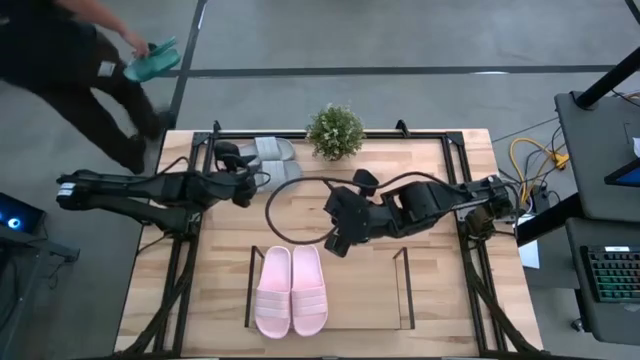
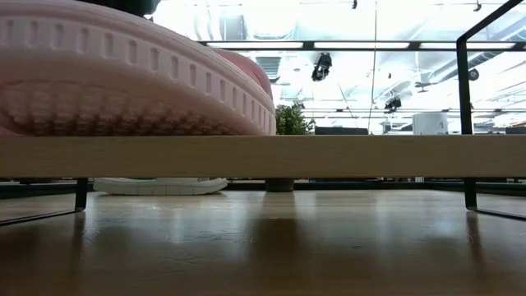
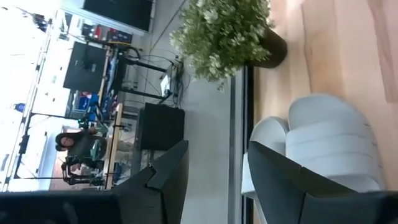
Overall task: Pick and place slides into the shelf
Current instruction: Put the top gray slide on the shelf
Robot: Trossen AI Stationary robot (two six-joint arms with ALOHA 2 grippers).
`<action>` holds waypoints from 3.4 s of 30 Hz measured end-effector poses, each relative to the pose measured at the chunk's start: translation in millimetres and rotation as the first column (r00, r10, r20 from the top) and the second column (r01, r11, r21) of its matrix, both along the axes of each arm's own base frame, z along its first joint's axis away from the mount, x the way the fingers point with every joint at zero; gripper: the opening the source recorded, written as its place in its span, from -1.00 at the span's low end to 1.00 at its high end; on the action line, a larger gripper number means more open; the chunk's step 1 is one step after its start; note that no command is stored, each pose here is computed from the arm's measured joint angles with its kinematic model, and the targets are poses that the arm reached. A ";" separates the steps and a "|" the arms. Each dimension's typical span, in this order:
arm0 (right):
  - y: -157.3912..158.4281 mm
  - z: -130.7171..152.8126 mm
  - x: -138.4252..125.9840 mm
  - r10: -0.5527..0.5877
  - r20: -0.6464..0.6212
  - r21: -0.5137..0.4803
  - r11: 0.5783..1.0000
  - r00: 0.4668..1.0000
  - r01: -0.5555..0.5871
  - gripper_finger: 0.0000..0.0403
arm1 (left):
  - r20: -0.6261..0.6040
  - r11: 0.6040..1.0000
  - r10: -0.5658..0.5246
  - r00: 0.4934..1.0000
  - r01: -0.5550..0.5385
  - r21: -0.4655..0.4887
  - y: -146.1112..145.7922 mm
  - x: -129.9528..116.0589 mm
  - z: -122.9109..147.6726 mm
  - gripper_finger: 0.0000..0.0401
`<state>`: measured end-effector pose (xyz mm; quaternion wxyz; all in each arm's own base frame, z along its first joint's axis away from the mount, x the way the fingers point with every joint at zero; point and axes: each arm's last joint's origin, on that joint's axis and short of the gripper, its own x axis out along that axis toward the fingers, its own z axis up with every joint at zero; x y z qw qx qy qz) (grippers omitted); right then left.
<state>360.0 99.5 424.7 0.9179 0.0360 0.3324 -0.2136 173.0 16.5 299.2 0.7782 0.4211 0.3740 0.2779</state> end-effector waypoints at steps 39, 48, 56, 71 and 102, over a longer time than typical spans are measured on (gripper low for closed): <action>-28.1 -20.0 -86.1 -0.081 0.581 0.083 0.996 0.810 0.040 -0.44 | -0.043 0.924 -0.150 0.988 0.124 -0.361 36.1 -22.1 -5.0 -0.25; -28.1 -57.7 -85.6 -0.082 0.671 0.142 0.990 0.737 -0.019 -0.33 | -0.396 0.953 -0.175 0.901 0.054 -0.298 68.9 -14.7 -36.9 -0.25; -26.8 -58.3 -85.5 -0.084 0.702 0.189 0.979 0.708 -0.071 -0.38 | -0.484 0.936 -0.145 0.863 -0.039 -0.350 94.4 -4.3 -61.6 -0.25; -26.9 -55.8 -85.6 -0.082 0.703 0.186 0.980 0.707 -0.072 -0.37 | -0.440 0.959 -0.191 0.878 0.070 -0.276 116.4 0.7 -65.6 -0.25; -27.0 -56.7 -85.5 -0.105 0.706 0.215 0.974 0.700 -0.071 -0.38 | -0.556 0.976 -0.181 0.811 0.080 -0.201 161.6 12.1 -110.5 -0.25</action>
